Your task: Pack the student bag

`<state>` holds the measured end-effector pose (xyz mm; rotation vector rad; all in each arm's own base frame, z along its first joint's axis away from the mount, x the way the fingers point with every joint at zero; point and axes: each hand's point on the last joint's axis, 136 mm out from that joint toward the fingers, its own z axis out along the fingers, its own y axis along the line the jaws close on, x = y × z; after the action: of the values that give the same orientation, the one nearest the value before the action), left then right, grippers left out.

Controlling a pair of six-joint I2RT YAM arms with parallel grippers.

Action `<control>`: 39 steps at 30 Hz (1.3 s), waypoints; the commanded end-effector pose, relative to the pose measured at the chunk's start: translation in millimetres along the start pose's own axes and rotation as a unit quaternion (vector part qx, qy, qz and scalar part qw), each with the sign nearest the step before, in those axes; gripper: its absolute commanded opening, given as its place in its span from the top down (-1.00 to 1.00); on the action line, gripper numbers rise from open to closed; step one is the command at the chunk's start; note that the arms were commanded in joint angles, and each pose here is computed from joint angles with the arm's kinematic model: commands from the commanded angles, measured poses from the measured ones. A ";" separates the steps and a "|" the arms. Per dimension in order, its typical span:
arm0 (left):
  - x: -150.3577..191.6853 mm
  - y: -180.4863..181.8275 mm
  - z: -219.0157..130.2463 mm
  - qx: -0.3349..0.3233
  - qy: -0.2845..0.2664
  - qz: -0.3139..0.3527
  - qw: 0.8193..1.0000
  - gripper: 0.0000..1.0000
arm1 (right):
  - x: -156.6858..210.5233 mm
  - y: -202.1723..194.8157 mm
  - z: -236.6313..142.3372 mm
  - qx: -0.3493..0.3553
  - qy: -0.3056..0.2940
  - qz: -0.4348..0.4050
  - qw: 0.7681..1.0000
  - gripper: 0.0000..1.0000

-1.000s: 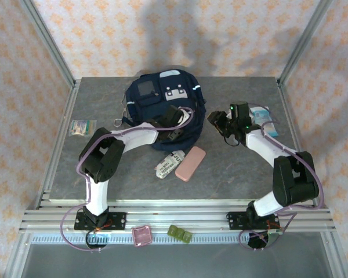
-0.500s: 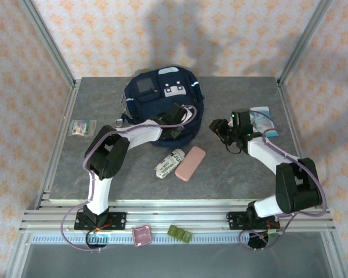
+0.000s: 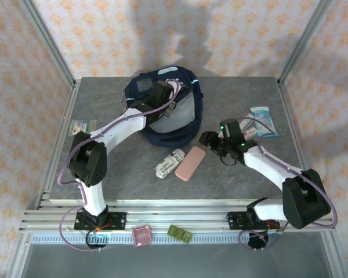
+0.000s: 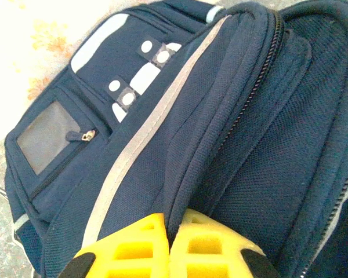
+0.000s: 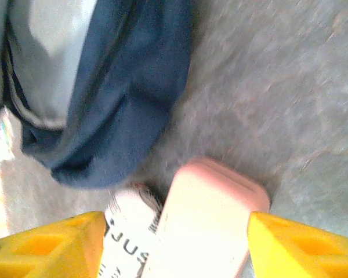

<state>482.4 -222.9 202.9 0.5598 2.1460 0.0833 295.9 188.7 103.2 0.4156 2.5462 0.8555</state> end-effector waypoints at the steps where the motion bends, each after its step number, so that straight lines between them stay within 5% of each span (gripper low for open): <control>1: -37.1 7.8 -14.8 -0.007 -0.043 -0.034 0.998 1.00 | 28.6 -11.1 5.2 0.058 0.026 -0.033 0.997 -0.45; 12: -31.9 4.8 -11.3 0.000 -0.037 -0.034 0.999 1.00 | 82.1 0.7 21.9 0.120 0.092 -0.060 0.987 -0.74; 20: -28.2 3.9 -10.3 0.001 -0.037 -0.034 0.999 1.00 | 108.7 -9.1 45.4 0.193 0.115 -0.085 0.971 -0.75; 27: -30.2 2.1 -11.2 0.007 -0.040 -0.037 0.998 1.00 | 99.6 -48.7 39.6 0.284 0.090 -0.098 0.950 -0.70; 34: -27.7 2.0 -12.9 0.009 -0.036 -0.038 0.999 1.00 | 55.1 -101.2 -8.2 0.353 0.037 -0.086 0.931 -0.66; 39: -22.3 0.4 -10.4 0.011 -0.030 -0.040 0.999 1.00 | 24.7 -102.0 -27.4 0.342 0.001 -0.072 0.937 -0.68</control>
<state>480.8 -228.5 204.1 0.5466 2.1701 0.0341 254.2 138.3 45.9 0.4564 2.7903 0.0722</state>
